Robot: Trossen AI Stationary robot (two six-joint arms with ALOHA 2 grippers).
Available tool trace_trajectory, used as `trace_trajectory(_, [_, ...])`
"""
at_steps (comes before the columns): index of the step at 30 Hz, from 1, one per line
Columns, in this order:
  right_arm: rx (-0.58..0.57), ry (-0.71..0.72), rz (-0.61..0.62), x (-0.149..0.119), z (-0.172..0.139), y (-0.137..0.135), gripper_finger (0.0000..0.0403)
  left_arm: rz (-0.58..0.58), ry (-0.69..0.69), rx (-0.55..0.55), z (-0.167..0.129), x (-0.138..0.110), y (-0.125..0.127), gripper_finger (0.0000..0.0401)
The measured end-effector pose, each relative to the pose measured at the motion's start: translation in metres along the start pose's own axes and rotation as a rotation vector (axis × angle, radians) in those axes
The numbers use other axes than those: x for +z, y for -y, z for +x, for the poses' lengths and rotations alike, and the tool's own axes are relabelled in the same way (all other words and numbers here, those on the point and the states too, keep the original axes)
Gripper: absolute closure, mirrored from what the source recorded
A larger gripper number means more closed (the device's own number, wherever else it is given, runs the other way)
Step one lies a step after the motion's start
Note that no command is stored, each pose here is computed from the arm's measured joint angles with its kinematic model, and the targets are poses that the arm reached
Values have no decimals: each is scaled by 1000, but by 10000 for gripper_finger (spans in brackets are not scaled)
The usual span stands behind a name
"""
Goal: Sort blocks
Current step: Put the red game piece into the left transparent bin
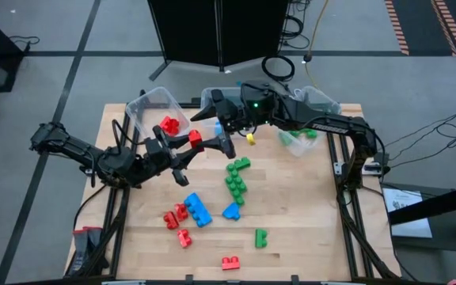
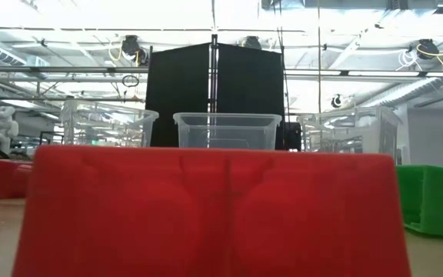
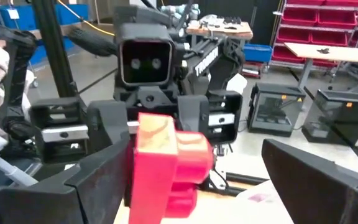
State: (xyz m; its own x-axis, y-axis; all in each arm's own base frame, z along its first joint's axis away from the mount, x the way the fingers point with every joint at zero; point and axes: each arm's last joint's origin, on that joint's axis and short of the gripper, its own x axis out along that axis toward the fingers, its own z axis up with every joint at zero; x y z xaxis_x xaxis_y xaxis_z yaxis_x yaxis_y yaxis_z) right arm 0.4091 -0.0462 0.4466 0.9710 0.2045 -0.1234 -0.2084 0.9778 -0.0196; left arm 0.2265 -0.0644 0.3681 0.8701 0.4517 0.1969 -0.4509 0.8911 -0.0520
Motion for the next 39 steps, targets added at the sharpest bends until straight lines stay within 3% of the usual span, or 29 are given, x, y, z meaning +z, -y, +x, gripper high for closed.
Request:
trace_trajectory(24, [62,17,48,-9,16,0,90,16,-4,20,3,-1,-3,255])
trace_trajectory(28, [68,17,47,-9,16,-1,134,16,-5,22,3,-1,-4,255])
trace_trajectory(33, [73,8,59,-10,16,-1,248,35,-11,9,3,-2,-3,255])
trace_trajectory(39, [69,1,59,-11,16,-1,254,27,-11,11,3,-2,-3,255])
